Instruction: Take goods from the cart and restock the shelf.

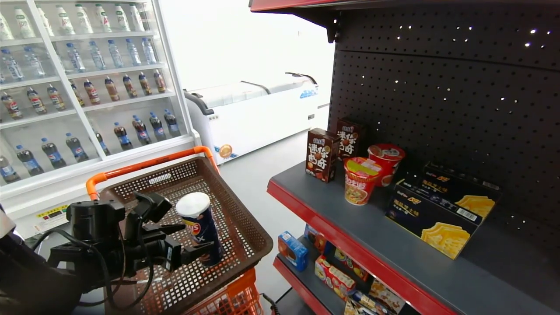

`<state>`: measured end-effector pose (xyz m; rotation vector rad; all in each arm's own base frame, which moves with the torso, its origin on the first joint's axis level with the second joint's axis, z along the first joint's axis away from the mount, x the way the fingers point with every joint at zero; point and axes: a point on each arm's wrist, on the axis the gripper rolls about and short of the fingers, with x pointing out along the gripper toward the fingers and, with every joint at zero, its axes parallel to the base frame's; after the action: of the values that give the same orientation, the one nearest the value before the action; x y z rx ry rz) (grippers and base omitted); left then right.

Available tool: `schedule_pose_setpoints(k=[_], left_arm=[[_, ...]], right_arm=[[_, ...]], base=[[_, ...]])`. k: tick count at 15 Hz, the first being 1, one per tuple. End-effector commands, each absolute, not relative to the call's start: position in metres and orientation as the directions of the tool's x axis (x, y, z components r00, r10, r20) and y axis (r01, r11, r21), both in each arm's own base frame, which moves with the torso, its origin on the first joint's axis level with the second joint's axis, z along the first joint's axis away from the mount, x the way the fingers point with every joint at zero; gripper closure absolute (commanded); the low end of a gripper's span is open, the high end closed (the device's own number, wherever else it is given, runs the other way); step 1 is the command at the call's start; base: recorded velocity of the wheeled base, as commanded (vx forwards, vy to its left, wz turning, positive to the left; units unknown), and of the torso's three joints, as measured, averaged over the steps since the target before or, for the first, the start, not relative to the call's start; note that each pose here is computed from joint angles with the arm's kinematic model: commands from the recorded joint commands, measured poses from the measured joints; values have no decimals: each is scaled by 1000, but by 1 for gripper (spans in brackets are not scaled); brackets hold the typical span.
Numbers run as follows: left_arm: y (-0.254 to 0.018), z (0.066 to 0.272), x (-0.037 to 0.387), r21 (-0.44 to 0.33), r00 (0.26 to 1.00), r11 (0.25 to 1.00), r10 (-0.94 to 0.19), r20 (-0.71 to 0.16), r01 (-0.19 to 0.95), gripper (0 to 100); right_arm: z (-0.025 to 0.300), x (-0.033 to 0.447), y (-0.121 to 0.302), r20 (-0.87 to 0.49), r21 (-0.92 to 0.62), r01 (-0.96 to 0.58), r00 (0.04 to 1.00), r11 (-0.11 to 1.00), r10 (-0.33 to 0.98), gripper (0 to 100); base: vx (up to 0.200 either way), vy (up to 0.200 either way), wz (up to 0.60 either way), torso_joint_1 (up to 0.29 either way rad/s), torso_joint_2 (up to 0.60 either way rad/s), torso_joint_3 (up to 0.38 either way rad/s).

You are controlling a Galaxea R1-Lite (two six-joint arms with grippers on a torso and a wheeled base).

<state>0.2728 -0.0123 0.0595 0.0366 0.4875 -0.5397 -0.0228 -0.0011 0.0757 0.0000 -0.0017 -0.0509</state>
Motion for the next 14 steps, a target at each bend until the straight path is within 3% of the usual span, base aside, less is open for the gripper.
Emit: schedule_pose_setpoints(k=[1,8,12,13,14], left_arm=[[-14,42,285,-108,729,860,-483,-484,498,0],[-12,33,304,5,753,866,-432,-496,500,0],[-16,37,315,22,760,851,-457,-462,524,0],[-17,38,316,21,760,850,-459,-460,526,100],[-19,40,324,34,774,857,-448,-447,515,100]], right_arm=[[76,-23,-1,0,0,51,999,999,-51,0],[76,-23,-1,2,0,51,999,999,-51,0],[76,-23,-1,3,0,51,999,999,-51,0],[76,-23,-1,3,0,51,999,999,-51,0],[76,-23,-1,2,0,51,999,999,-51,0]], base=[[0,0,0,0,0,0],[0,0,0,0,0,0],[0,0,0,0,0,0],[0,0,0,0,0,0],[0,0,0,0,0,0]])
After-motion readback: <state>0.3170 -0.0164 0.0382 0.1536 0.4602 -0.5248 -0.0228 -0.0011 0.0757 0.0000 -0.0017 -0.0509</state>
